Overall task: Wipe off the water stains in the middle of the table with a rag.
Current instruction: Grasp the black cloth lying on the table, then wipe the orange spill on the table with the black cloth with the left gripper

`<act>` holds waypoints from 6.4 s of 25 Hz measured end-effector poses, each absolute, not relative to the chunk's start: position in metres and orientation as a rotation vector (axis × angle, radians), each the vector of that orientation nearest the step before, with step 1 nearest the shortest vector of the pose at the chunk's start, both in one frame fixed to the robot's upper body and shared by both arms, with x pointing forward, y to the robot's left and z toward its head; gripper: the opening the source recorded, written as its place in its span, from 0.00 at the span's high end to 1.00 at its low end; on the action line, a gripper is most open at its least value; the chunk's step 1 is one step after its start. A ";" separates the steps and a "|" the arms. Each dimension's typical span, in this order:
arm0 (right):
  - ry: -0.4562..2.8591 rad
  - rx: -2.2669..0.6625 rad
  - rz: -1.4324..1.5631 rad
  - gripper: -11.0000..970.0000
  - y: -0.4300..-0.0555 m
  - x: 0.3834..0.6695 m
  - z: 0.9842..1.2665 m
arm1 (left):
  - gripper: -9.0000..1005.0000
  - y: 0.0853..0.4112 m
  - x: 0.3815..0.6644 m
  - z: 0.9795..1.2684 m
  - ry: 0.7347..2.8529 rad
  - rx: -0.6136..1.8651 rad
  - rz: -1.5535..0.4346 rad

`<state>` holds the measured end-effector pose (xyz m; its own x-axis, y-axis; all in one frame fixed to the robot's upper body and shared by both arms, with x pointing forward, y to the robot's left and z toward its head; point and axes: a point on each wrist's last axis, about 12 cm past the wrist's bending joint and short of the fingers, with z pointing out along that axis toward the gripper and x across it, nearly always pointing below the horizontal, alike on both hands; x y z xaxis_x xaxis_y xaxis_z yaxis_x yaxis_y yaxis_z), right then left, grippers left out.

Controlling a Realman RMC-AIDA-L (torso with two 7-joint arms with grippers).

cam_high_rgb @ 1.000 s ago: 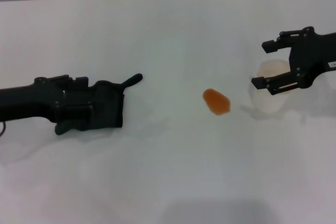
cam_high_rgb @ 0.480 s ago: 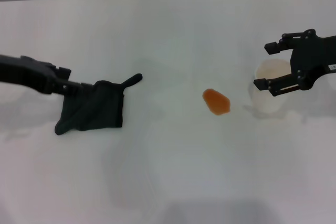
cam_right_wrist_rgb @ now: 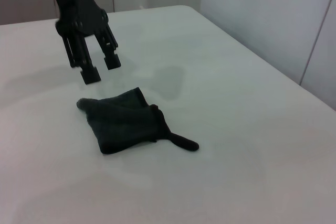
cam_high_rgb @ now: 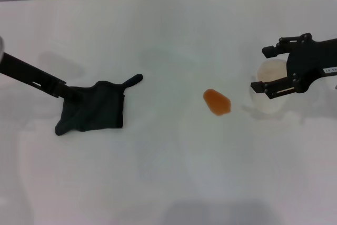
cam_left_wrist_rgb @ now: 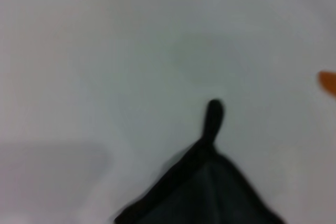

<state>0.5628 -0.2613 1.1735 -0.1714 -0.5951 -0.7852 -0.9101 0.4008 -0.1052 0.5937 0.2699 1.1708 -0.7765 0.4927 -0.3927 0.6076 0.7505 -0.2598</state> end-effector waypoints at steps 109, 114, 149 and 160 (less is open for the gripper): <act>1.865 -1.302 0.502 0.10 -0.257 0.565 1.175 | 0.91 0.117 0.621 1.112 2.203 1.036 -0.734; 1.867 -1.305 0.505 0.10 -0.256 0.565 1.174 | 0.91 0.106 0.618 1.105 2.193 1.048 -0.685; 1.870 -1.314 0.504 0.10 -0.257 0.564 1.173 | 0.92 0.086 0.602 1.101 2.168 1.339 -0.585; 1.872 -1.317 0.508 0.10 -0.257 0.563 1.172 | 0.92 0.095 0.620 1.103 2.214 1.079 -0.514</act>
<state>0.5626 -0.2566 1.1720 -0.1632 -0.6070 -0.7778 -0.9169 0.3843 -0.1076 0.6205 0.0954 1.1030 -0.4774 0.5636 -0.6742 0.8030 0.5914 -0.0742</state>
